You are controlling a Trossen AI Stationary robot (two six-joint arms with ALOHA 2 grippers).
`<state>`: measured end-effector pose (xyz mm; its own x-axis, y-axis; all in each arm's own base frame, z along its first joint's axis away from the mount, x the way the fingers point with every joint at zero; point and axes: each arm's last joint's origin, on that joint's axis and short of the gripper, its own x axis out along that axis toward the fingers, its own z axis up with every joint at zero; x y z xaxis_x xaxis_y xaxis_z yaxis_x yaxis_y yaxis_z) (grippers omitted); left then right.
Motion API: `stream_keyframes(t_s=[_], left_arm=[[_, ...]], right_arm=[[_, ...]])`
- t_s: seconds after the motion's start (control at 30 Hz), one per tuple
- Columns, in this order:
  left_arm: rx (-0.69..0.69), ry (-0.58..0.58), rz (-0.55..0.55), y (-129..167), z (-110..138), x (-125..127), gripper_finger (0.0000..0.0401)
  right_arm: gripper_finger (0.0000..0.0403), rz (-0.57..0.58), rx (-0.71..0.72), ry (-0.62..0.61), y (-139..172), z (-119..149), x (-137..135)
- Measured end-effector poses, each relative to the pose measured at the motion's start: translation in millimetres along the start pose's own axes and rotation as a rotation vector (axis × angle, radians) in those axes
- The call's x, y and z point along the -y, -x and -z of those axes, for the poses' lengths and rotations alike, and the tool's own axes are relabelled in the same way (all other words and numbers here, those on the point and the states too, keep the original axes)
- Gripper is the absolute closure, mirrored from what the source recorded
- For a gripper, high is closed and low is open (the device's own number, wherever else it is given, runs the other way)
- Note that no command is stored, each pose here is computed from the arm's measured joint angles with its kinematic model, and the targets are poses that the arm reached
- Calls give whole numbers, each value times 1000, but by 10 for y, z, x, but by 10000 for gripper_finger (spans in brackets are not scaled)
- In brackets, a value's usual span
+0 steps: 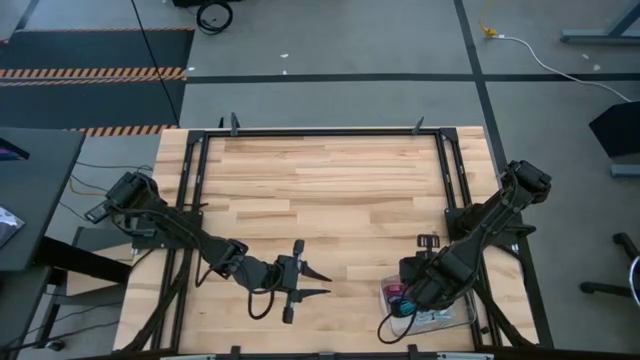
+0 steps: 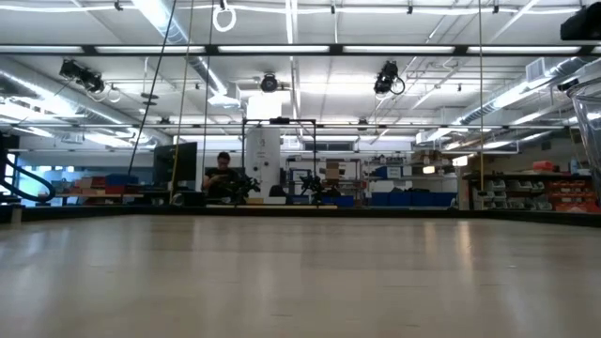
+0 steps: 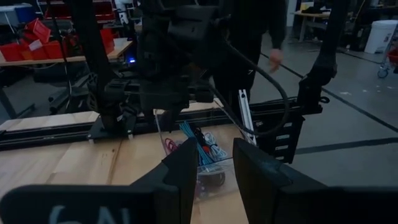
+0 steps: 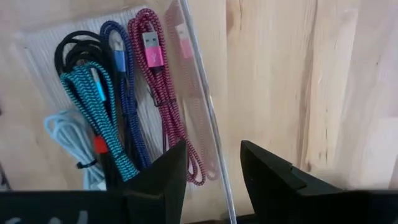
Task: Pick and place USB-C Cables
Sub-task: Move the transparent bin to the center of the table
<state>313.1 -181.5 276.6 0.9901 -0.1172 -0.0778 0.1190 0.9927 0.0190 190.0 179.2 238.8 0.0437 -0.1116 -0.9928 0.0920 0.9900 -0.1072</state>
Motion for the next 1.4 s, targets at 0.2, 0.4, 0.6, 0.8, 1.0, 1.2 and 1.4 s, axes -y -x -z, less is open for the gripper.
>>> stream_keyframes(t_s=[0.2,0.4,0.6,0.8,1.0,1.2,1.4], left_arm=[[22,10,1,0,-23,0,289],[22,8,1,0,-23,0,289],[22,7,-1,-2,-23,-5,289],[22,7,-1,-2,-23,-5,289],[22,7,-1,-2,-23,-4,289],[22,6,5,23,-44,7,289],[38,13,46,213,-211,79,289]], right_arm=[[247,-15,-81,-12,-259,54,51],[250,10,-78,14,-424,82,98],[334,-26,-65,56,-435,39,93],[389,-76,2,85,-434,-60,80],[396,-106,59,69,-451,-237,174],[398,-103,145,32,-488,-536,437],[398,-113,259,-20,-529,-891,864]])
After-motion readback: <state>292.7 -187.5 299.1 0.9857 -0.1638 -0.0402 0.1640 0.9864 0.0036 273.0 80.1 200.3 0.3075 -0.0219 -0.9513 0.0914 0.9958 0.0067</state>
